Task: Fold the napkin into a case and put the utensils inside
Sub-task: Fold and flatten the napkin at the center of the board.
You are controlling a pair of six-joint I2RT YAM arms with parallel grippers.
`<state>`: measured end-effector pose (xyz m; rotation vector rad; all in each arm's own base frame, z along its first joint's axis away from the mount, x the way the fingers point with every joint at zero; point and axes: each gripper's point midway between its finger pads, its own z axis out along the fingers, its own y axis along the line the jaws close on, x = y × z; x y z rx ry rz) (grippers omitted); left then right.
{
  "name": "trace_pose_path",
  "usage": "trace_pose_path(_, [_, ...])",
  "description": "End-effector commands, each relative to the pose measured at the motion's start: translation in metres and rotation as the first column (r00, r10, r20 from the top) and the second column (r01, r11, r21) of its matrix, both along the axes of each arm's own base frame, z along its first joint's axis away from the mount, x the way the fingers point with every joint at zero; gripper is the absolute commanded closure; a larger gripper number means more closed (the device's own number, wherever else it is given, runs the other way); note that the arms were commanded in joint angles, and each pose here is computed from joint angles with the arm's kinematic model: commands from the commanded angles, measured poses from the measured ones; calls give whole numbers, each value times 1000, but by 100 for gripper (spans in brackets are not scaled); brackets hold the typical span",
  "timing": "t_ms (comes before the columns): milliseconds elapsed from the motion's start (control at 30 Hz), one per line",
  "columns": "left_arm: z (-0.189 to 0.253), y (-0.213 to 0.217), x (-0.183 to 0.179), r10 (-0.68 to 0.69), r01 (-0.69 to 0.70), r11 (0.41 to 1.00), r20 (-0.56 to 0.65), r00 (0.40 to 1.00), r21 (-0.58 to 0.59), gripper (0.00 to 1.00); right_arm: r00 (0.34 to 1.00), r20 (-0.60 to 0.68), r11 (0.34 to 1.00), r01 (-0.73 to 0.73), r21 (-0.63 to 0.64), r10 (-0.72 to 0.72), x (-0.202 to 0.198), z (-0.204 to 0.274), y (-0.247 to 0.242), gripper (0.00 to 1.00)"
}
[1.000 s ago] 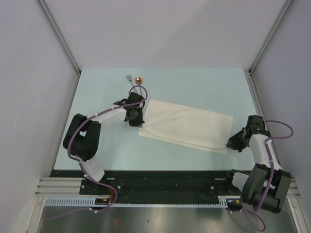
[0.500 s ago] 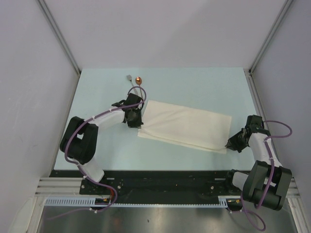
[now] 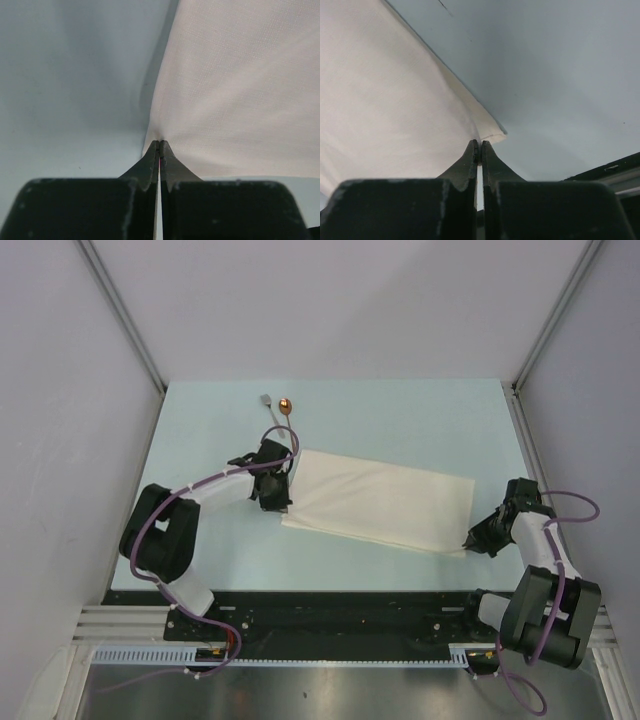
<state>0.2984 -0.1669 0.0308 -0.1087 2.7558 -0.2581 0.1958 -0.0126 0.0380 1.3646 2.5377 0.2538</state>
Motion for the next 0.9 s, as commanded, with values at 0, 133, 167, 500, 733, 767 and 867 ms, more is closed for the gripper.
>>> trace_pose_path(0, [1,6,2,9,-9,1000,19,1000,13,100,1000,-7,999,14,-41,-14,7,-2,-10,100])
trace_pose_path(133, [-2,6,4,11,-11,1000,12,1000,21,100,1000,-11,999,10,-37,-11,9,-5,-10,100])
trace_pose_path(167, [-3,7,5,11,-11,1000,14,1000,25,100,1000,-15,999,8,-35,-9,9,-7,-10,100])
trace_pose_path(500, [-13,9,-1,14,-13,999,-11,1000,40,100,1000,-23,1000,0,-25,0,16,-16,-10,99])
trace_pose_path(733, [-19,7,-1,17,-16,999,-23,1000,41,100,1000,-12,999,-14,-36,13,17,-14,-11,94])
trace_pose_path(767, [-20,7,0,18,-17,999,-25,1000,41,100,1000,-9,999,-14,-37,13,17,-14,-12,93])
trace_pose_path(867, [-19,5,2,13,-12,999,-21,1000,36,100,1000,-4,1000,-15,-26,15,19,-15,-10,93])
